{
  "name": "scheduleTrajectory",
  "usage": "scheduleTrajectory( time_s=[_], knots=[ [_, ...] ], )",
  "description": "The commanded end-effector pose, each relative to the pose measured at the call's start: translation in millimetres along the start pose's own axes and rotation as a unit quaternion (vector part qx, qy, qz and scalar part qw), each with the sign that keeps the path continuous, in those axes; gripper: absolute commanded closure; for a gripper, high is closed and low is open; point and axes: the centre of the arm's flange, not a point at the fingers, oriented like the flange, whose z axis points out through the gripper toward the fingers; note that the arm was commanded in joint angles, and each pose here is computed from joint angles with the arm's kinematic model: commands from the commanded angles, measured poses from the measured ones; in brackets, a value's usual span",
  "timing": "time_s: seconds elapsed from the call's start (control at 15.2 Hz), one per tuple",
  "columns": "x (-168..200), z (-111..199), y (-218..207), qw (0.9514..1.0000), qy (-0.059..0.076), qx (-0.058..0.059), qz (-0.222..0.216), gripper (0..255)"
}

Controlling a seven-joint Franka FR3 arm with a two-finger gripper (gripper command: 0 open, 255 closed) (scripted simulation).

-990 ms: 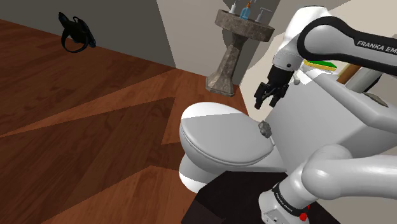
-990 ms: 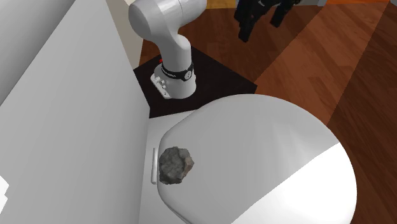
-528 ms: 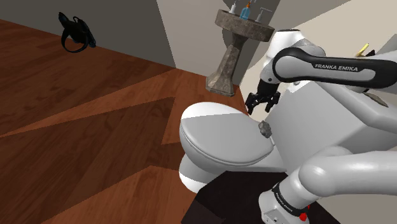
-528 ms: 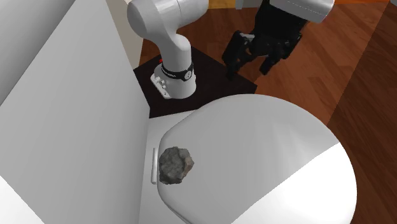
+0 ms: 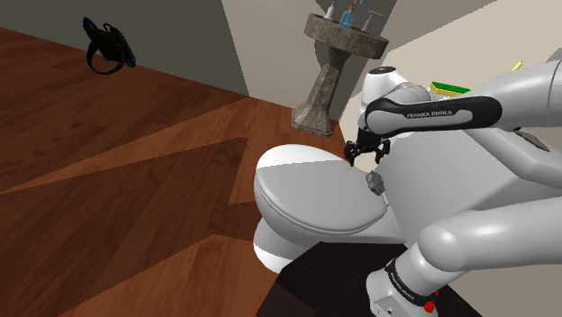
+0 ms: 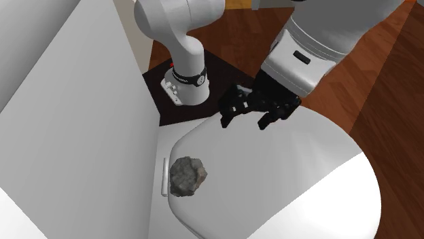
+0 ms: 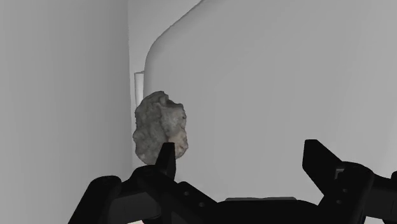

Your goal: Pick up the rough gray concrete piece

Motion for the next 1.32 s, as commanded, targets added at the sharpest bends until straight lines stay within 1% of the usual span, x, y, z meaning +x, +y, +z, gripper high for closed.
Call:
scheduleTrajectory(
  time_s=[0.0, 0.13, 0.26, 0.4, 0.53, 0.99, 1.19, 1.25],
  knots=[
    [11.1, 20.3, 4.4, 0.9993, 0.005, -0.023, 0.03, 0],
    [24.2, 38.9, 10.8, 0.9971, 0.009, -0.045, 0.06, 0],
    [37.0, 57.1, 18.8, 0.9936, 0.013, -0.067, 0.09, 0],
    [49.4, 74.9, 28.3, 0.9887, 0.017, -0.089, 0.119, 0],
    [61.3, 92.0, 39.2, 0.9825, 0.021, -0.111, 0.148, 0],
    [60.9, 126.4, 25.9, 0.9825, 0.021, -0.111, 0.148, 0],
    [60.9, 129.3, 24.9, 0.9825, 0.021, -0.111, 0.148, 0],
    [61.0, 129.2, 24.6, 0.9825, 0.021, -0.111, 0.148, 255]
  ],
)
